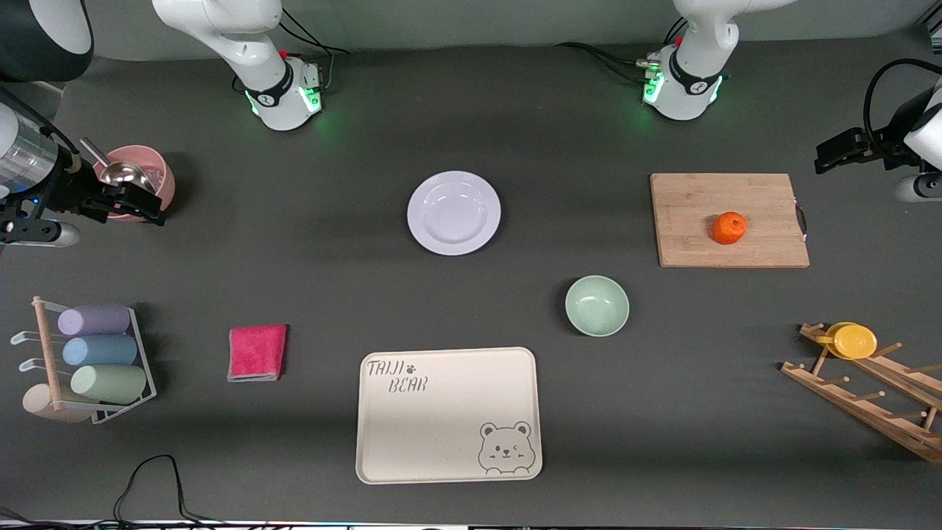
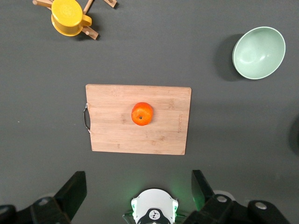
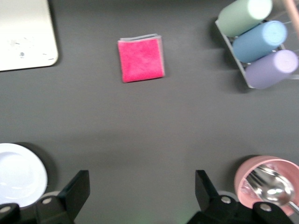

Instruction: Place orange and plate with both arms

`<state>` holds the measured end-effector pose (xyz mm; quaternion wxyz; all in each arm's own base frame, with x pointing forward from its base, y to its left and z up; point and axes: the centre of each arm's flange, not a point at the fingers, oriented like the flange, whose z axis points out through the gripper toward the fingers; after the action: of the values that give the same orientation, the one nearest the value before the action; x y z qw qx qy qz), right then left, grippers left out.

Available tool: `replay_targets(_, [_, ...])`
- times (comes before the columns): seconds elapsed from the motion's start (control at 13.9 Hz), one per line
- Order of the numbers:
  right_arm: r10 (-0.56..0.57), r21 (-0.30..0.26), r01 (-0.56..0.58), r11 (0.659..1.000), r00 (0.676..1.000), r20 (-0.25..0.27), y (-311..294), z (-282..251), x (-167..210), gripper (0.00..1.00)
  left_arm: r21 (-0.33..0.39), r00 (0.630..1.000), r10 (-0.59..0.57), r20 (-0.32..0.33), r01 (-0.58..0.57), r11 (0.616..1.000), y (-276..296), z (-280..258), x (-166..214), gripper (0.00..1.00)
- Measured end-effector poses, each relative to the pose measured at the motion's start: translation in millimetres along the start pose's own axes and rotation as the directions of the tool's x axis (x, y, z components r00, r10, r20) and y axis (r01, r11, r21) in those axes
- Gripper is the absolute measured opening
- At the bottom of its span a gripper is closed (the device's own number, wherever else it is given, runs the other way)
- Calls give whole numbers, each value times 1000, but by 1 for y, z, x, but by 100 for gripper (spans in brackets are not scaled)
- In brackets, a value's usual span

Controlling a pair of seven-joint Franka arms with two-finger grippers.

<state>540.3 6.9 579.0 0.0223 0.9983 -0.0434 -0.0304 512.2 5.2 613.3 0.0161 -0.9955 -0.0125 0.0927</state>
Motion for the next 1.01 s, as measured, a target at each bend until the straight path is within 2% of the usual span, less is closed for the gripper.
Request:
replay_targets(0.22, [-5,-1,5,1000,1000,21,-3,5,6,100,0,1000,1,-1,-1,1000,0,0,0,100])
replay_targets(0.65, [-5,5,5,1000,1000,-12,-3,-2,12,100,0,1000,0,0,0,1000,0,0,0,100])
replay_targets(1.01, [-3,6,4,1000,1000,-14,-3,-2,12,100,1,1000,3,19,-3,1000,2,5,-1,100])
